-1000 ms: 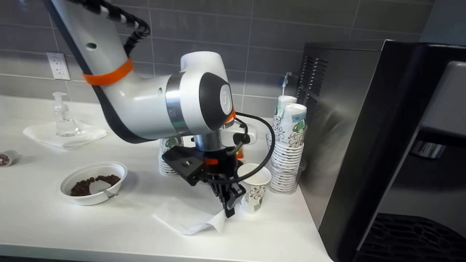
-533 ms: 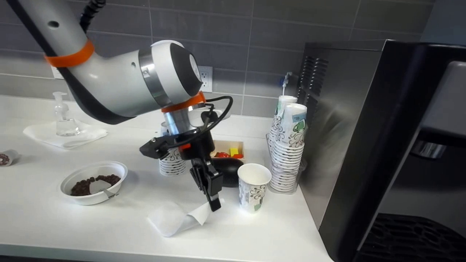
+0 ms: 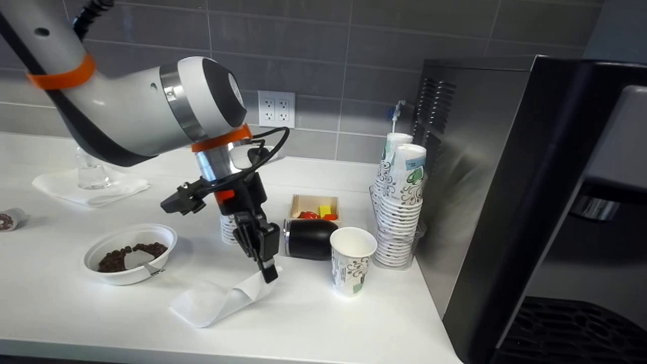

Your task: Fold the towel on the table

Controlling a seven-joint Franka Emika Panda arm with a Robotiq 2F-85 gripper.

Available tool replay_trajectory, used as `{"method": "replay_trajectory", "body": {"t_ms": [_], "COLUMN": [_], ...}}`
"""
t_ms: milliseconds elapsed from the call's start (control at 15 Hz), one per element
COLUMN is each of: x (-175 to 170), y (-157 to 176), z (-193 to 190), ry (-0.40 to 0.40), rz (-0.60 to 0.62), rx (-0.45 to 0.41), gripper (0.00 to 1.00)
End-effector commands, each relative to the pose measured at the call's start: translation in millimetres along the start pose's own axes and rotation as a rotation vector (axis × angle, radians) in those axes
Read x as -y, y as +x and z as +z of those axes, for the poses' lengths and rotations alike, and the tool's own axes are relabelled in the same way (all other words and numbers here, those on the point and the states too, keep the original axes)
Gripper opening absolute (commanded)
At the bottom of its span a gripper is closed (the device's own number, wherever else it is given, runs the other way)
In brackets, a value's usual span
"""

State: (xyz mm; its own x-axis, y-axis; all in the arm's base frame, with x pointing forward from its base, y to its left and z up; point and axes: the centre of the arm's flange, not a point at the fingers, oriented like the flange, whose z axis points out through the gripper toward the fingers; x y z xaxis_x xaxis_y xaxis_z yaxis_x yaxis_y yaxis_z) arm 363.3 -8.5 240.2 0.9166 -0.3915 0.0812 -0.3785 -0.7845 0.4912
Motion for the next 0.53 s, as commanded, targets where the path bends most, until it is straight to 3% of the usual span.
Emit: {"method": "replay_trajectory", "body": {"t_ms": [0,267,467], "x": [-2.8,-4.3,-13.0], "y": [-18.1,-14.5,-7.3], "z": [-8.5,-18.7,-29.5], "ry": [0.065,0.164,0.224], "rz": [-0.079,-0.148,-0.114], "rx": [0.018,-0.004,-0.055], "gripper": [0.00,0.00,0.00]}}
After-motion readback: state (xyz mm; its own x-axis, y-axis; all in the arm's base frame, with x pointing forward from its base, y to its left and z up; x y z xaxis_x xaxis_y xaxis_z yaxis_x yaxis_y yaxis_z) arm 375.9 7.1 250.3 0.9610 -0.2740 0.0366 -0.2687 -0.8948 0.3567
